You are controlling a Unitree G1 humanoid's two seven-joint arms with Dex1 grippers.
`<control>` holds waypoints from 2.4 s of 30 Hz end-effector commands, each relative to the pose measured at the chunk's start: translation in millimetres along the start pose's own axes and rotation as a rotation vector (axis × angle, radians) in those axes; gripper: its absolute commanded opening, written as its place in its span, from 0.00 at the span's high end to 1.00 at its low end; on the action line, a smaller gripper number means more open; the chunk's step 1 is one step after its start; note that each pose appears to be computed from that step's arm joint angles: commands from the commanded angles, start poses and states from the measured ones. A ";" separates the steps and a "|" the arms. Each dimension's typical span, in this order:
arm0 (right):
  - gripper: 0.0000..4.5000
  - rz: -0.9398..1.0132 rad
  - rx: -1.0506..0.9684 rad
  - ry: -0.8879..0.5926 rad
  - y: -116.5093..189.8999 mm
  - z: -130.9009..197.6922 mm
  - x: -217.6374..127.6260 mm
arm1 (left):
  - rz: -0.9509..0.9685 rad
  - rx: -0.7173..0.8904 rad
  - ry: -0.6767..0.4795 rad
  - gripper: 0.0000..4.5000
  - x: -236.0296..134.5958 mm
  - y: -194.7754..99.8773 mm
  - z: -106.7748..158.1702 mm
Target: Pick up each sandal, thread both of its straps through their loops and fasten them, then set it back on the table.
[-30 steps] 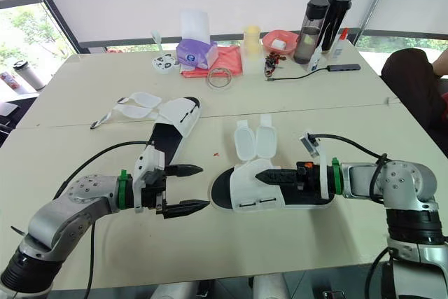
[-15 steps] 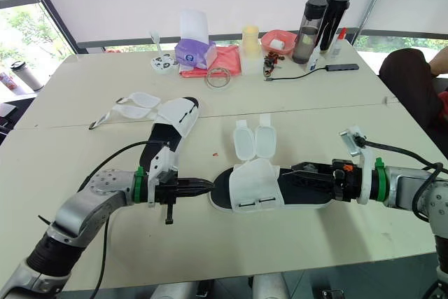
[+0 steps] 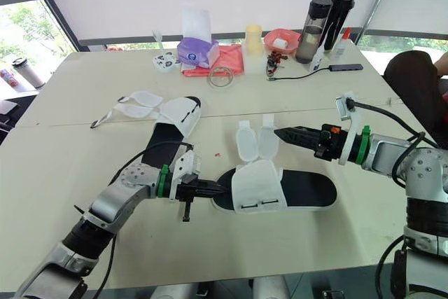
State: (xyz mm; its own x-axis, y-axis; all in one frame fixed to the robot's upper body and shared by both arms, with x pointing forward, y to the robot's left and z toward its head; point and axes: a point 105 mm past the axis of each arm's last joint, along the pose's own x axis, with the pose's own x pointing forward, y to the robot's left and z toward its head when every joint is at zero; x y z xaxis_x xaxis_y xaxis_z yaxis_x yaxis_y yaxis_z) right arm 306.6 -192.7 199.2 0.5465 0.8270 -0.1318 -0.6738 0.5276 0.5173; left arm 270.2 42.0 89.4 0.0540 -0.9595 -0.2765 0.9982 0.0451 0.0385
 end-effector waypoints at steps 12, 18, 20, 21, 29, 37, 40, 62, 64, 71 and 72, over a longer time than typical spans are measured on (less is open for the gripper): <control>0.00 0.010 0.256 0.014 -9.1 21.2 29.8 | -0.064 0.097 0.155 0.99 13.4 1.4 -8.6; 0.00 0.038 0.295 0.045 -3.4 21.1 40.8 | -0.068 0.109 0.155 0.99 13.9 0.0 -7.4; 0.00 0.045 0.315 0.045 -3.9 21.5 45.9 | -0.068 0.113 0.154 0.99 14.5 -0.2 -6.9; 0.00 0.055 0.338 0.030 -4.1 24.4 49.7 | -0.068 0.116 0.153 0.99 14.9 -0.5 -6.6; 0.18 0.039 0.396 -0.046 -12.2 37.5 64.5 | -0.065 0.124 0.145 1.00 15.8 -1.9 -5.5; 0.99 0.025 0.365 -0.056 -13.9 35.5 66.0 | -0.070 0.124 0.142 1.00 16.6 -4.1 -5.8; 0.99 0.034 0.279 -0.052 -8.5 33.5 64.4 | -0.072 0.124 0.142 1.00 16.4 -4.5 -5.9; 0.99 0.151 -1.967 0.079 19.8 -37.6 34.3 | -0.091 0.127 0.141 1.00 18.3 -5.9 -8.8; 0.99 0.177 -2.087 0.065 18.9 -39.0 31.7 | -0.091 0.126 0.140 1.00 18.4 -5.6 -8.9; 0.70 0.163 -2.137 -0.004 15.3 -36.4 27.0 | -0.085 0.121 0.137 1.00 18.8 -4.2 -9.1; 0.59 0.154 -2.140 -0.019 15.9 -35.2 26.4 | -0.085 0.119 0.136 1.00 18.8 -4.2 -9.2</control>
State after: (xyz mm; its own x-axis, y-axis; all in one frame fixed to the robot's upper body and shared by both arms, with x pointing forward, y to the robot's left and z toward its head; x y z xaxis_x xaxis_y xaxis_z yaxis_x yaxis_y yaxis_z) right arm 293.1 -153.8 159.8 0.4341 0.8704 -0.2323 -0.1376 -0.1907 -0.9720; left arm 271.1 27.0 86.1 -0.0022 -0.9250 -0.3800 0.9865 -0.0641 0.1504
